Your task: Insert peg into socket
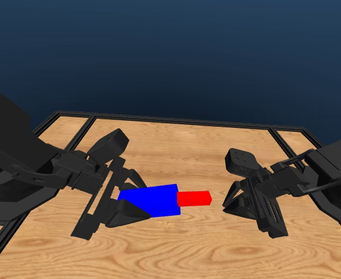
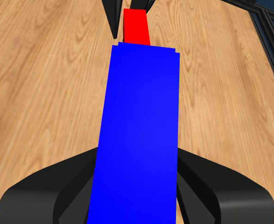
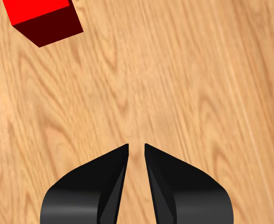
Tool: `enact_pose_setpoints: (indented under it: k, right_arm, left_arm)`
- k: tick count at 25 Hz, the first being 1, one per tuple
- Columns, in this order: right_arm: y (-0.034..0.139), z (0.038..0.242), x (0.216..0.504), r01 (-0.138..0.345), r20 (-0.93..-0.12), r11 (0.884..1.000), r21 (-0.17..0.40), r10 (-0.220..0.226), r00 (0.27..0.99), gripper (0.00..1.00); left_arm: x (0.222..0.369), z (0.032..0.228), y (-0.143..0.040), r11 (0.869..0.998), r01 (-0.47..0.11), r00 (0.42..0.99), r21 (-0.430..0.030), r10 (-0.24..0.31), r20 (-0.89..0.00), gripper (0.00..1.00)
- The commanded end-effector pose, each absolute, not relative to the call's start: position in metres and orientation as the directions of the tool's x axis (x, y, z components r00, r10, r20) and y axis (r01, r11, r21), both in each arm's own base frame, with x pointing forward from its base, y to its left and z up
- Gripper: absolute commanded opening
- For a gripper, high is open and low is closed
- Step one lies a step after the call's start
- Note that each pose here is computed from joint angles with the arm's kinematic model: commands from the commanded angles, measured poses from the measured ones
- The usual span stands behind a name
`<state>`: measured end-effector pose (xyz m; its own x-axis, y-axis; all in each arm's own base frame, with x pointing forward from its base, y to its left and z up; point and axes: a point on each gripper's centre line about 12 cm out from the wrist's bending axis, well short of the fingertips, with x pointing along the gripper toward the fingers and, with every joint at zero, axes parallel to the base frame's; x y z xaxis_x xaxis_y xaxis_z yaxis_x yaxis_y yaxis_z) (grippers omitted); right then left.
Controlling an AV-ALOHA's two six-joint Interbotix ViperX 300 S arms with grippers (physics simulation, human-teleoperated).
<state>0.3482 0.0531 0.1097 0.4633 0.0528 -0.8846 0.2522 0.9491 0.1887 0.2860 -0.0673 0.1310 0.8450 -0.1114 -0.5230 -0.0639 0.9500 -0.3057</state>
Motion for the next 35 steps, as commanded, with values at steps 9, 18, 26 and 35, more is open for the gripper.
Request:
enact_pose_setpoints:
  k: [9,18,26,35]
  right_arm:
    - [0.055,0.175,0.394,0.133,-0.764,0.976,0.172,0.047,0.644,0.00]
    - [0.070,0.175,0.438,0.062,-0.694,0.979,0.192,0.091,0.714,0.00]
    - [0.073,0.173,0.458,0.033,-0.664,0.981,0.191,0.105,0.741,0.00]
    - [0.059,0.155,0.425,0.109,-0.676,0.960,0.257,0.098,0.731,0.00]
  left_arm:
    - [0.296,0.140,-0.069,0.947,-0.059,0.862,-0.315,-0.111,-0.495,0.00]
    - [0.294,0.138,-0.069,0.949,-0.055,0.850,-0.311,-0.119,-0.514,0.00]
    - [0.295,0.141,-0.071,0.948,-0.044,0.859,-0.315,-0.125,-0.496,0.00]
    - [0.293,0.140,-0.069,0.942,-0.064,0.856,-0.331,-0.119,-0.503,0.00]
